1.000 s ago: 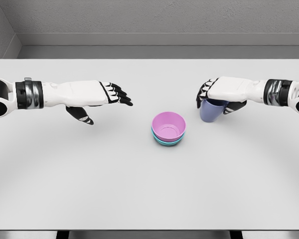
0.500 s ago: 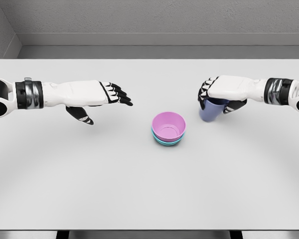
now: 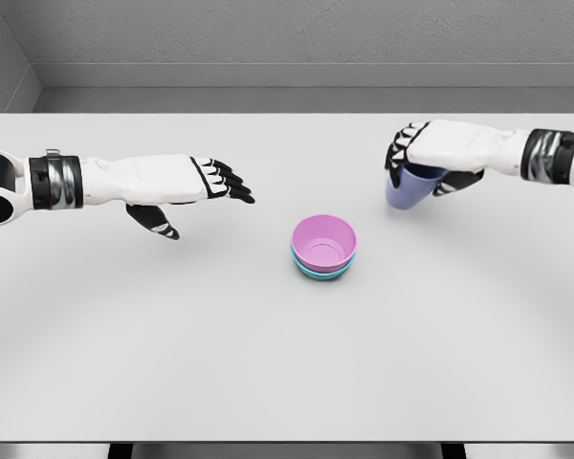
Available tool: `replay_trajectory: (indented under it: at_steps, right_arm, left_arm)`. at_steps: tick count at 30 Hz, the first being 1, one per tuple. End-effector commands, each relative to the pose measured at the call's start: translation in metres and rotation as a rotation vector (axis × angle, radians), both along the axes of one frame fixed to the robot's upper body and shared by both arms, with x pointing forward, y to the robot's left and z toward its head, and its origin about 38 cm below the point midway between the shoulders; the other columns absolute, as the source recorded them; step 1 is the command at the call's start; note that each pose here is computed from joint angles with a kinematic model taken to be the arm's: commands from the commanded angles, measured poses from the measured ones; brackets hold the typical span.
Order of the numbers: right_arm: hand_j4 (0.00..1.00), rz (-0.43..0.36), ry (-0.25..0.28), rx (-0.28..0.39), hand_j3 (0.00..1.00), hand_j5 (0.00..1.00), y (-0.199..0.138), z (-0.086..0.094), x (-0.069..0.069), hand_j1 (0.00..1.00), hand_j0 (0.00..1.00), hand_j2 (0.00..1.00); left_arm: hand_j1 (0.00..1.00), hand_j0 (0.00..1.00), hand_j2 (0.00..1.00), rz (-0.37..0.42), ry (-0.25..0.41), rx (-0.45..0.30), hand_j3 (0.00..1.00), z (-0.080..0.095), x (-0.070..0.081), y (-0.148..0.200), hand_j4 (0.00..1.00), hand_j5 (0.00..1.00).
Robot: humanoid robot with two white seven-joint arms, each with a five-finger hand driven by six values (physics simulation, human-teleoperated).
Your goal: Stacking bowl and cup with both arms
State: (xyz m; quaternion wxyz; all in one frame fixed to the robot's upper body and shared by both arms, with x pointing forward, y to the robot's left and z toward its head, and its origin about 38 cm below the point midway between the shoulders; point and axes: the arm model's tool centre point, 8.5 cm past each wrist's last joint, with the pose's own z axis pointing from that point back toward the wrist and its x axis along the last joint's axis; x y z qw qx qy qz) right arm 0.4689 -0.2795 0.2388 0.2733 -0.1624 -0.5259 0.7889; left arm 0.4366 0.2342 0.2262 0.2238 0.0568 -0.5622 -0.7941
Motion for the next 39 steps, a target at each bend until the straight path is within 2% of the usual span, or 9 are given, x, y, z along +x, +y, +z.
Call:
replay_trajectory:
  at_steps: [1,6,12,15,17,25,32,35,39]
  right_arm:
    - [0.42,-0.001,-0.022,0.027,0.42,0.42,-0.002,0.012,-0.001,0.42,0.42,0.42]
    - [0.42,0.001,-0.041,0.016,0.42,0.42,-0.005,0.019,-0.004,0.42,0.42,0.42]
    - [0.43,0.13,-0.139,-0.016,0.43,0.43,0.022,0.049,-0.032,0.43,0.43,0.43]
    - [0.43,0.187,-0.165,-0.019,0.43,0.43,0.037,0.055,-0.043,0.43,0.43,0.43]
    - [0.43,0.236,-0.168,-0.028,0.43,0.43,0.051,0.052,-0.053,0.43,0.43,0.43]
    - [0.43,0.347,-0.118,-0.051,0.43,0.43,0.083,0.029,-0.071,0.43,0.43,0.43]
    - [0.45,0.396,-0.133,-0.037,0.45,0.45,0.1,0.032,-0.078,0.45,0.45,0.45]
    - [0.45,0.432,-0.105,-0.034,0.45,0.45,0.113,0.021,-0.082,0.45,0.45,0.45]
    - [0.45,0.437,-0.107,-0.03,0.45,0.45,0.116,0.022,-0.082,0.45,0.45,0.45]
  left_arm:
    - [1.0,1.0,1.0,0.003,0.002,-0.006,1.0,0.001,0.0,0.0,1.0,1.0]
    - [1.0,1.0,1.0,0.004,0.001,-0.005,1.0,0.001,0.0,0.001,1.0,1.0]
    - [1.0,1.0,1.0,0.004,0.002,-0.005,1.0,0.001,0.0,0.001,1.0,1.0]
    - [1.0,1.0,1.0,0.004,0.001,-0.005,1.0,0.001,0.0,0.001,1.0,1.0]
    - [1.0,1.0,1.0,0.004,0.001,-0.005,1.0,0.001,0.0,0.001,1.0,1.0]
    - [1.0,1.0,1.0,0.004,0.001,-0.005,1.0,0.001,0.0,0.001,1.0,1.0]
    - [1.0,1.0,1.0,0.007,-0.004,-0.009,1.0,0.003,0.001,0.001,1.0,1.0]
    - [1.0,1.0,1.0,0.007,-0.004,-0.009,1.0,0.003,0.001,0.001,1.0,1.0]
    - [1.0,1.0,1.0,0.007,-0.004,-0.009,1.0,0.003,0.001,0.001,1.0,1.0]
